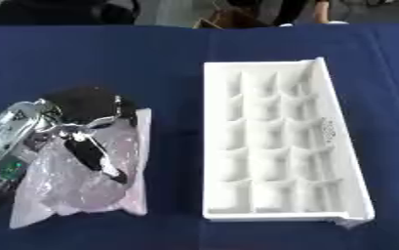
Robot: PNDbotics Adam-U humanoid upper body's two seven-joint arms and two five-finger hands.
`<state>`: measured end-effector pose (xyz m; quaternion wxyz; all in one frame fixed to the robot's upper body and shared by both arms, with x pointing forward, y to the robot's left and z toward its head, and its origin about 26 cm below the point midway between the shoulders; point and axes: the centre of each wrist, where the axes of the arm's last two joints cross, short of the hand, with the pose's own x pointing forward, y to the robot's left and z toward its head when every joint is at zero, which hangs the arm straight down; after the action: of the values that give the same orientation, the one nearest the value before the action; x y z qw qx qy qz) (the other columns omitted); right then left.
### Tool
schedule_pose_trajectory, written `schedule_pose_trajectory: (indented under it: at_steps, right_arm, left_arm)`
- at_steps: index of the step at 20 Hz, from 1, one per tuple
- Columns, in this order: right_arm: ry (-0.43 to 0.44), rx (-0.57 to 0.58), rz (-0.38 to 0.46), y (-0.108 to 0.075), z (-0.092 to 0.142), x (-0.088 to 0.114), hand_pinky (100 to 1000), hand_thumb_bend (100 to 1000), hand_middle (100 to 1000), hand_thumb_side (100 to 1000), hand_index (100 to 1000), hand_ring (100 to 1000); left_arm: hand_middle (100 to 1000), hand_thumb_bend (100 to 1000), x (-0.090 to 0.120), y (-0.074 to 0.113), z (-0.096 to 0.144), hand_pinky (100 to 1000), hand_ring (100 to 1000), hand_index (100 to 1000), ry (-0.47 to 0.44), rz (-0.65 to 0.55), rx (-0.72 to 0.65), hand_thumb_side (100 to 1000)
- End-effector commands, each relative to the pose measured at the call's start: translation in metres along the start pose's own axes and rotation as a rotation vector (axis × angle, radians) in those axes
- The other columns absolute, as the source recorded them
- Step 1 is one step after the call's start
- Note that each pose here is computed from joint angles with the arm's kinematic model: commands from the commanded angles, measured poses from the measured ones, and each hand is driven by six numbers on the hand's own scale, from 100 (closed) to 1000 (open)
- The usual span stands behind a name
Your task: Pick up objects on the table and place them in the box.
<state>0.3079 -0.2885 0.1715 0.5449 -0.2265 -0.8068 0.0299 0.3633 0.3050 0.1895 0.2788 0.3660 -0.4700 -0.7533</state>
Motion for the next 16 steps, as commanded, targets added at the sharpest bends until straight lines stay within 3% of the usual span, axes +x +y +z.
schedule_pose_trajectory:
  at_steps: [1, 7, 9, 10, 11, 12, 13, 14, 15, 16]
  right_arm:
    - [-0.029, -0.013, 0.005, -0.005, -0.002, 0.006, 874, 100, 837, 908, 952, 879]
    - [-0.032, -0.011, 0.002, -0.004, -0.003, 0.007, 874, 100, 837, 909, 952, 878]
    - [-0.032, -0.012, 0.002, -0.004, -0.003, 0.007, 874, 100, 837, 908, 952, 879]
    - [-0.032, -0.012, 0.002, -0.004, -0.003, 0.007, 874, 100, 837, 908, 952, 879]
    - [-0.032, -0.011, 0.002, -0.004, -0.003, 0.007, 874, 100, 838, 908, 952, 879]
    - [-0.032, -0.011, 0.002, -0.004, -0.003, 0.007, 874, 100, 838, 908, 952, 878]
    - [-0.033, -0.01, 0.002, -0.004, -0.003, 0.007, 874, 100, 838, 908, 952, 878]
    - [-0.033, -0.01, 0.002, -0.004, -0.003, 0.007, 874, 100, 838, 908, 952, 878]
    - [-0.033, -0.011, 0.002, -0.004, -0.003, 0.007, 874, 100, 837, 908, 952, 878]
    - [-0.033, -0.011, 0.002, -0.004, -0.003, 0.007, 874, 100, 837, 908, 952, 878]
  left_arm:
    - [808, 1000, -0.008, -0.003, 0.003, 475, 604, 846, 0.043, 0.004, 0.002, 608]
    - [809, 1000, -0.006, -0.019, -0.002, 498, 604, 854, 0.051, 0.035, 0.003, 603]
    - [740, 1000, -0.006, -0.024, -0.004, 460, 543, 825, 0.054, 0.043, -0.002, 591]
    - [749, 1000, -0.006, -0.025, -0.005, 465, 552, 830, 0.056, 0.046, -0.002, 593]
    - [638, 970, -0.006, -0.026, -0.005, 401, 466, 761, 0.059, 0.048, 0.001, 557]
    - [600, 955, -0.005, -0.027, -0.006, 373, 433, 724, 0.063, 0.049, 0.009, 542]
    - [505, 901, -0.005, -0.027, -0.006, 296, 342, 623, 0.073, 0.051, 0.029, 486]
    - [523, 910, -0.005, -0.028, -0.007, 310, 359, 641, 0.082, 0.05, 0.047, 495]
    - [349, 835, -0.005, -0.027, -0.006, 127, 174, 473, 0.098, 0.051, 0.076, 404]
    - [376, 848, -0.004, -0.028, -0.007, 167, 206, 498, 0.115, 0.052, 0.106, 420]
